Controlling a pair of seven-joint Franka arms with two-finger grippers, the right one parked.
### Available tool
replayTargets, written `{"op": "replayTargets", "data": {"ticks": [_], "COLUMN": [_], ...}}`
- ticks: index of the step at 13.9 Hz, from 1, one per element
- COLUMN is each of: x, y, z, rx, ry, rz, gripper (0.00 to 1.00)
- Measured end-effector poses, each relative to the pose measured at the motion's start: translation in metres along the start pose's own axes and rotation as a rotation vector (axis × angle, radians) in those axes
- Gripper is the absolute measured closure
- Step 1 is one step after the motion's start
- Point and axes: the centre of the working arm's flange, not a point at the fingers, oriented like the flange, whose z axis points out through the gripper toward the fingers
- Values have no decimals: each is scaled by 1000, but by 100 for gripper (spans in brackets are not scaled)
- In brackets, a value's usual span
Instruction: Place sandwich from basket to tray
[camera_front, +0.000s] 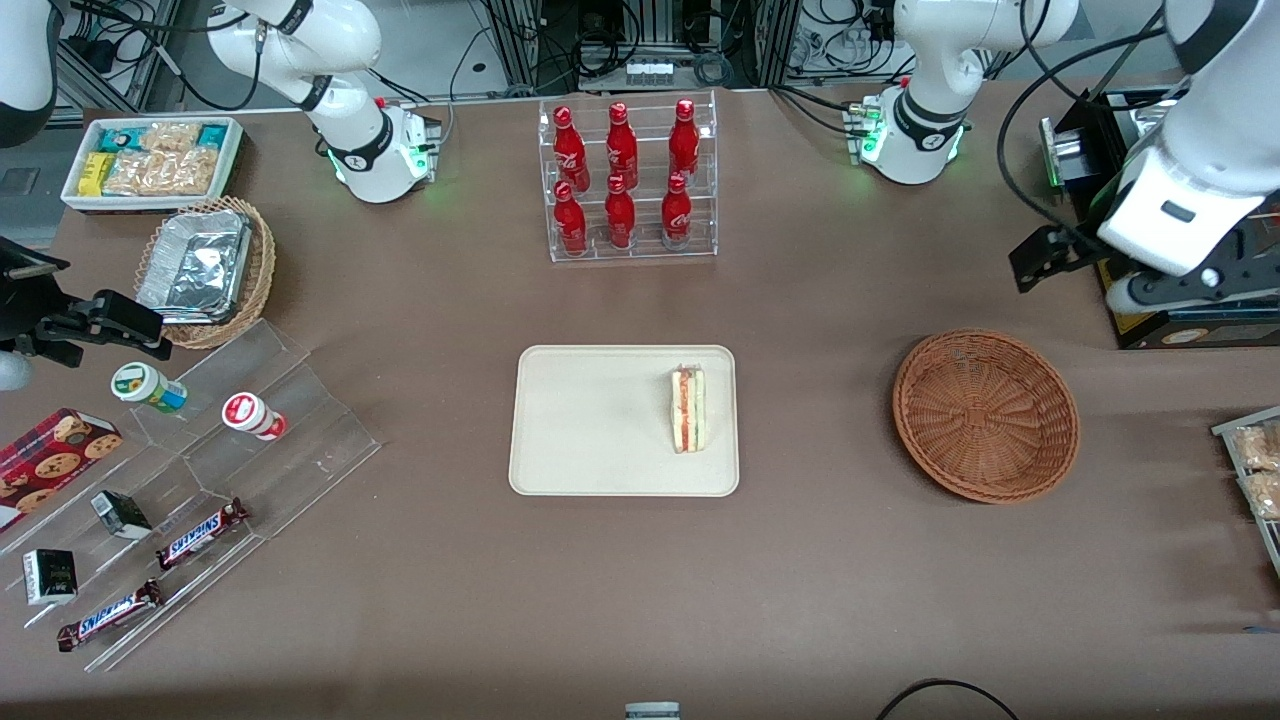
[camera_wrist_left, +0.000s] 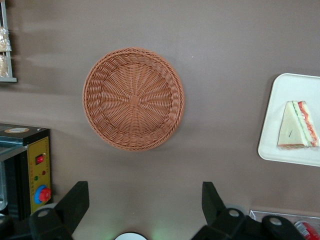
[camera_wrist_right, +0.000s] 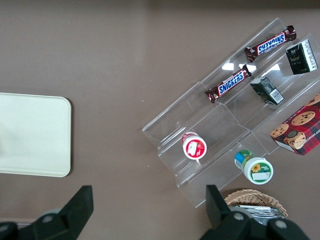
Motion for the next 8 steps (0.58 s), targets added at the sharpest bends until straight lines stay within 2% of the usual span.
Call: {"op": "replayTargets", "data": {"ticks": [3,8], "x": [0,2], "y": [-17,-19], "z": [-7,-2], "rx": [-13,-34], "ry": [10,-3], "rz": [1,-3], "gripper": [0,0]}}
